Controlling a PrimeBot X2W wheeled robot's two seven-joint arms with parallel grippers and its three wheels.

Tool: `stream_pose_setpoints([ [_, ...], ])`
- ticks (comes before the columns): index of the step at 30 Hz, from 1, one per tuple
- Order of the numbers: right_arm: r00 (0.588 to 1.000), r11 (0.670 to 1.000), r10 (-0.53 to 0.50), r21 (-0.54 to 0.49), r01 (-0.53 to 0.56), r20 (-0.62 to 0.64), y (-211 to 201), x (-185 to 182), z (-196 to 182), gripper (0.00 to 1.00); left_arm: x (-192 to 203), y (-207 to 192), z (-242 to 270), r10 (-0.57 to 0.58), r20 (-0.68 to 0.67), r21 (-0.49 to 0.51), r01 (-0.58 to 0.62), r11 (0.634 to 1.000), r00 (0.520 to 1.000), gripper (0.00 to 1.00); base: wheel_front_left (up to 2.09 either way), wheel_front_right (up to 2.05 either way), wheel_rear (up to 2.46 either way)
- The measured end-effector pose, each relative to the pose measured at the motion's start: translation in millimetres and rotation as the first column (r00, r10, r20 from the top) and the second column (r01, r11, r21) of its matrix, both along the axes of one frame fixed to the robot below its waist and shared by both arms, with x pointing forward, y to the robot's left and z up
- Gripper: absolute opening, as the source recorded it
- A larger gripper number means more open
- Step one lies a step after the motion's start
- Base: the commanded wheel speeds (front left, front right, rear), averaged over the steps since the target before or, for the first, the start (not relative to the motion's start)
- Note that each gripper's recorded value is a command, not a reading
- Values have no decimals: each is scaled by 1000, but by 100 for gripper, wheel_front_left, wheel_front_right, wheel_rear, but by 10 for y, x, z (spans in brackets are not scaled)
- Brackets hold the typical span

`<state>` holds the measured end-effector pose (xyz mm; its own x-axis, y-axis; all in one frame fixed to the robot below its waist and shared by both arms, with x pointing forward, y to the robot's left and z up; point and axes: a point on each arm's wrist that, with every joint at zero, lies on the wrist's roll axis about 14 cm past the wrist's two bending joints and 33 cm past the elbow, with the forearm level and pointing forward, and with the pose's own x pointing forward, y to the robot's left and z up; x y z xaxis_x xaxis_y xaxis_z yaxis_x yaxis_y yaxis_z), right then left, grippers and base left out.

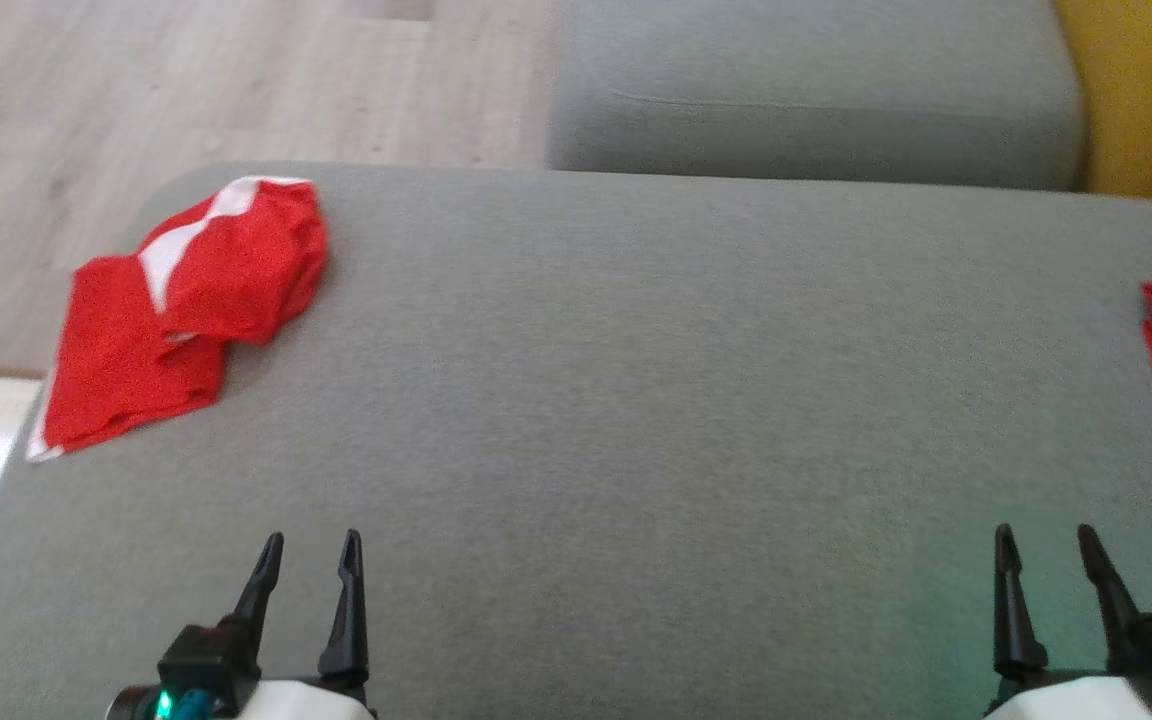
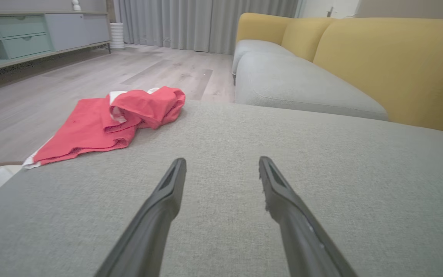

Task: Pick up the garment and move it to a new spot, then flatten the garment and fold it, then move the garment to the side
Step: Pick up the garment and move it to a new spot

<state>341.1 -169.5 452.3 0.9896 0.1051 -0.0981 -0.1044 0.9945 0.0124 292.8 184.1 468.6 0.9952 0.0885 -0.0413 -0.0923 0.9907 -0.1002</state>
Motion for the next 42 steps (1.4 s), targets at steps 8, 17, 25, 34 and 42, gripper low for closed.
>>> stream_pose_setpoints([
  [8, 976, 975, 217, 45, -217, 1, 732, 159, 18, 100, -346, 392, -2, 168, 4, -4, -168, 986, 986, 100, 0, 0, 0],
  [17, 908, 907, 420, 46, -419, -10, 1428, 201, -9, 100, -830, 723, -123, 339, -35, -23, -340, 940, 940, 100, 0, 0, 0],
  [25, 919, 919, 394, -18, -394, -7, 1365, 549, -93, 100, -293, 1072, 230, 375, 54, -53, -373, 926, 925, 100, 0, 0, 0],
  [34, 944, 937, 330, -110, -330, -20, 1151, 1168, -402, 100, 1199, 1467, 293, 296, 0, -3, -296, 955, 955, 100, 0, 0, 0],
  [42, 947, 934, 315, -154, -322, -67, 951, 1496, -760, 100, 2101, 1586, -379, 259, -252, 59, -252, 966, 932, 100, 0, 0, 0],
])
